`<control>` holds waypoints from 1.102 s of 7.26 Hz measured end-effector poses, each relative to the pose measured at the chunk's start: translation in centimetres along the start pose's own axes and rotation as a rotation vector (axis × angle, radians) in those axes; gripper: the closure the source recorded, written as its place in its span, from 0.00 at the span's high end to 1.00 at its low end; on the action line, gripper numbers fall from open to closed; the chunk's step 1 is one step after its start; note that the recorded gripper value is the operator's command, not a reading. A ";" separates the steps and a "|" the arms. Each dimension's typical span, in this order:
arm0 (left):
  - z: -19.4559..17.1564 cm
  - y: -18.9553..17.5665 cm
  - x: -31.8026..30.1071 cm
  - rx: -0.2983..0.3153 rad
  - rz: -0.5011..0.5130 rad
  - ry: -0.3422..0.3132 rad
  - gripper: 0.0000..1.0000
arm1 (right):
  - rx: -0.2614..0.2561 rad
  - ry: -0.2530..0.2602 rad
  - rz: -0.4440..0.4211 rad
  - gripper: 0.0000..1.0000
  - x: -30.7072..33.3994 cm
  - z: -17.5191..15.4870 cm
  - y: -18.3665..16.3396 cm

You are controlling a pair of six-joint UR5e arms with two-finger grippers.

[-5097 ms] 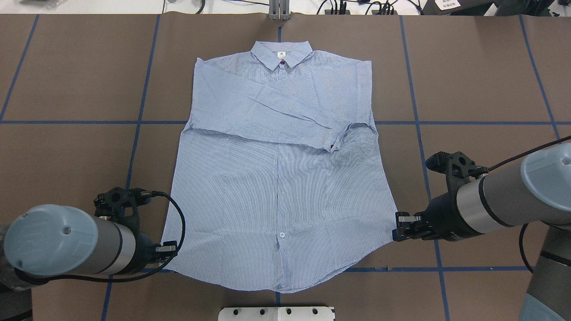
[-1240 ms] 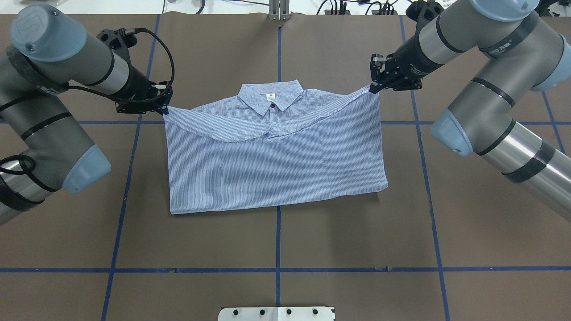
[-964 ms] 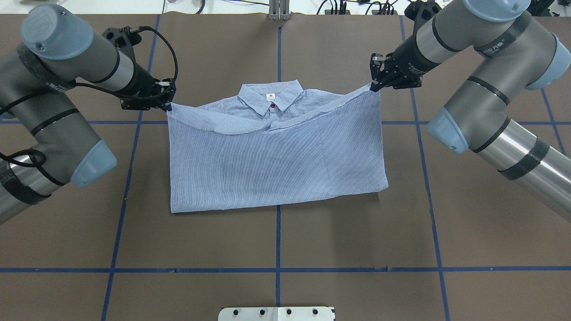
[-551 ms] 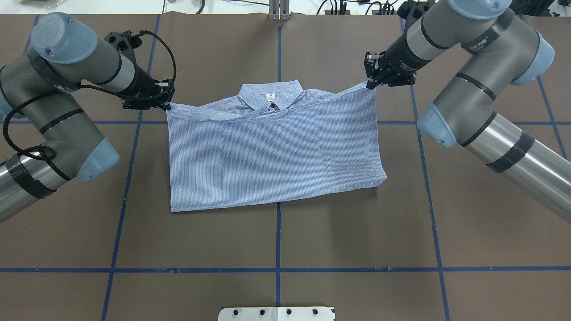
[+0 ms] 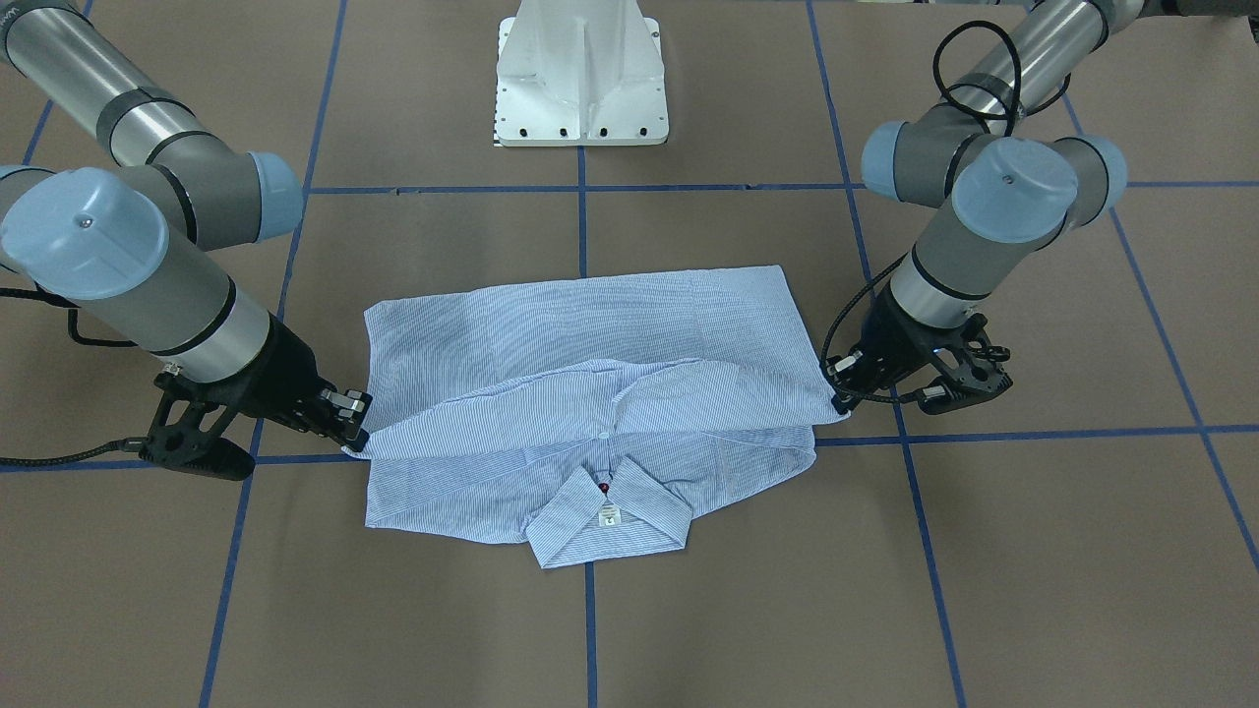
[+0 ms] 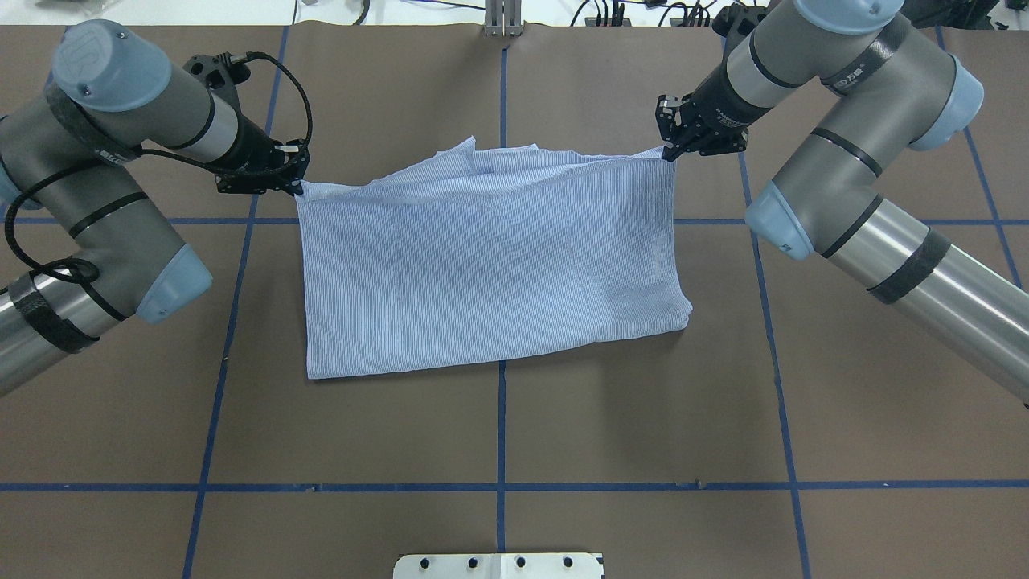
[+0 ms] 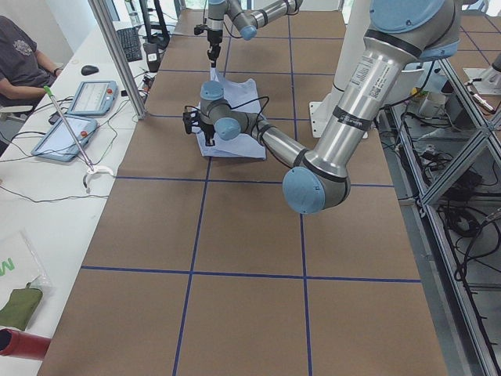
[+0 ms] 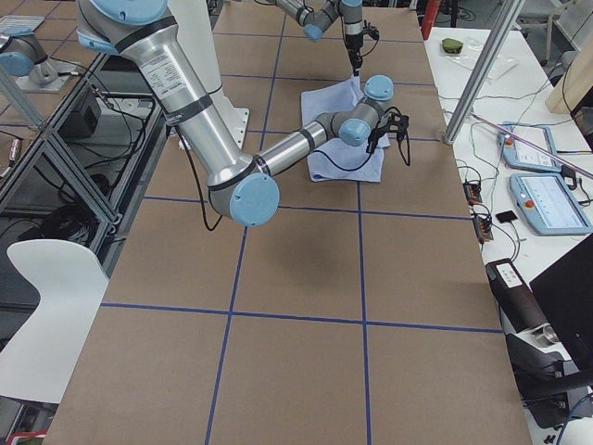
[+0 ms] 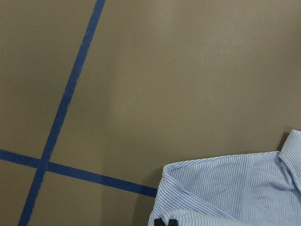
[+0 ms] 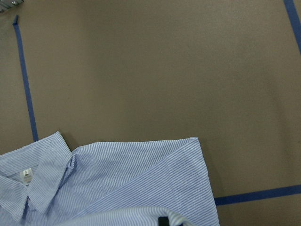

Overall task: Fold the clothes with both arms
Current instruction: 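Lay the hem near the collar and open both grippers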

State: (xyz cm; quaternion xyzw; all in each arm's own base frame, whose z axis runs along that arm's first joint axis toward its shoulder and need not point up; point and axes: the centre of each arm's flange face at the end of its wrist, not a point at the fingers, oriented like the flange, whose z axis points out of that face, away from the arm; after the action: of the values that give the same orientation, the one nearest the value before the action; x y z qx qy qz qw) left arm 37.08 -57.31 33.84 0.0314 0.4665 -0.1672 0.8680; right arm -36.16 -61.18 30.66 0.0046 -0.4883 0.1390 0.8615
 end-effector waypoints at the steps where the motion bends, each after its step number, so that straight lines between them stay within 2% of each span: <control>1: 0.0 0.0 -0.1 0.000 -0.001 -0.001 0.00 | 0.000 0.002 -0.005 0.00 0.2 0.1 0.0; 4: 0.0 -0.1 -0.1 0.000 -0.002 -0.001 0.00 | 0.002 -0.001 -0.010 0.00 0.0 -0.1 -0.1; 5: 0.1 -0.1 0.0 0.000 -0.002 -0.001 0.27 | 0.003 -0.002 -0.011 0.38 -0.1 -0.1 -0.1; 6: 0.1 0.0 0.0 0.000 -0.001 -0.001 0.50 | 0.003 -0.001 -0.010 0.97 -0.1 -0.1 -0.2; 7: 0.1 -0.1 0.0 0.001 -0.001 -0.002 0.93 | 0.002 0.006 -0.005 1.00 0.2 0.2 -0.4; 8: 0.2 -0.1 0.0 0.003 -0.002 -0.006 0.99 | 0.004 0.020 0.003 1.00 0.6 0.8 -0.7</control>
State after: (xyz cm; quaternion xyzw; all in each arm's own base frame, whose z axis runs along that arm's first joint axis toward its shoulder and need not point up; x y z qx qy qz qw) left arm 37.21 -57.49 34.00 0.0317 0.4635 -0.1689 0.8692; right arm -36.35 -61.84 31.70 0.0044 -0.4796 0.1413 0.8660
